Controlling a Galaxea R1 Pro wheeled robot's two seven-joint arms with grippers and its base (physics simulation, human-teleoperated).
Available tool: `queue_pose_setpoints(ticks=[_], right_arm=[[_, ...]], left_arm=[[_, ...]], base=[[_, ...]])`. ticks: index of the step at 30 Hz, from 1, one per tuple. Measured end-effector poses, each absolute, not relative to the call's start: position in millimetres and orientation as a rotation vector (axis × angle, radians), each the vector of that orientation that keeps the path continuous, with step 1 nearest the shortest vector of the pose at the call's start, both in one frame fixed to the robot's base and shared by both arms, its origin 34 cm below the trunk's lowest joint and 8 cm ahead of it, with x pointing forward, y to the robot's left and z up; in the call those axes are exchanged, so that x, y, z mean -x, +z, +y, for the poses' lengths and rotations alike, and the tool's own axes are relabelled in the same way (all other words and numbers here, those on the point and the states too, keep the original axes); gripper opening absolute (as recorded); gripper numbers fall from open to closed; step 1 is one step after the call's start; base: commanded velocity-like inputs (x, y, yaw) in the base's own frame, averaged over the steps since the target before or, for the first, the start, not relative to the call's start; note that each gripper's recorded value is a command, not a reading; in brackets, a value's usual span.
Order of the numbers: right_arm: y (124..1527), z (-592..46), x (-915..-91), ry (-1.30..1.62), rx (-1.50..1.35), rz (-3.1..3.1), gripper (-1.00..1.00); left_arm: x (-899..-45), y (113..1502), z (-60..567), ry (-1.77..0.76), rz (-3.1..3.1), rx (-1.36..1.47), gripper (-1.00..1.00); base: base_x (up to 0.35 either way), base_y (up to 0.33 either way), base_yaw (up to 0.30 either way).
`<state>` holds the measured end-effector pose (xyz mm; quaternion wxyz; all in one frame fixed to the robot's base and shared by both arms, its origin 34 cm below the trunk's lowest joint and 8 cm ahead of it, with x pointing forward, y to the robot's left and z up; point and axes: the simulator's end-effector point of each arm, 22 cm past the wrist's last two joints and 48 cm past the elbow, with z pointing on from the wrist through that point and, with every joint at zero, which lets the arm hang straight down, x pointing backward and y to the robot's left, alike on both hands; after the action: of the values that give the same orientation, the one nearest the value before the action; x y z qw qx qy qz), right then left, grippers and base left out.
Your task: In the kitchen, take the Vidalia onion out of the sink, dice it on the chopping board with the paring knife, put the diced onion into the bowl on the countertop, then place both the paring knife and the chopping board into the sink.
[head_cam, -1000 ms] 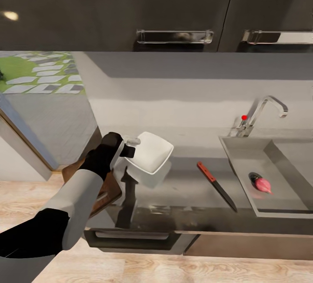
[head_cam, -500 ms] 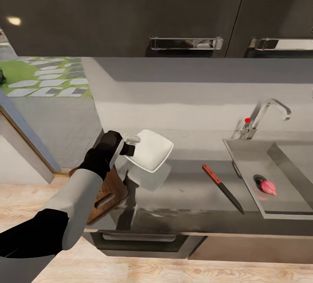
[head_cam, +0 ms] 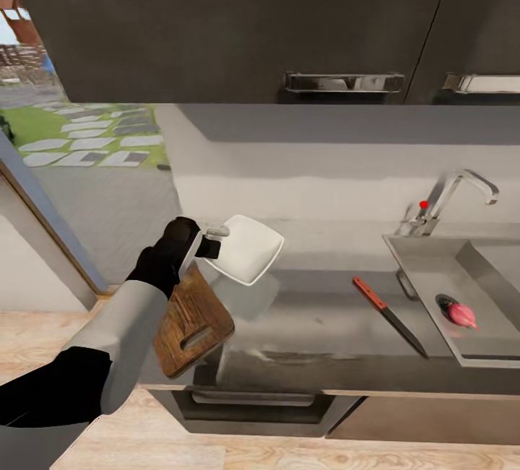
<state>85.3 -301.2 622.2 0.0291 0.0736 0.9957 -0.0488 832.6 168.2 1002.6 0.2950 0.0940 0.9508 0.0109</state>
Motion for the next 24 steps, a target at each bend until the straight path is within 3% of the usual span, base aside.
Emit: queue_pose_setpoints(ticks=[24], right_arm=[[621.5,-299.4,-96.8,-0.140,-0.227,3.042,1.00]], left_arm=[[-837.3,1027.7,204.5,-0.098,2.503,0.001,-1.00]], base=[[0.004,0.023,0.000]])
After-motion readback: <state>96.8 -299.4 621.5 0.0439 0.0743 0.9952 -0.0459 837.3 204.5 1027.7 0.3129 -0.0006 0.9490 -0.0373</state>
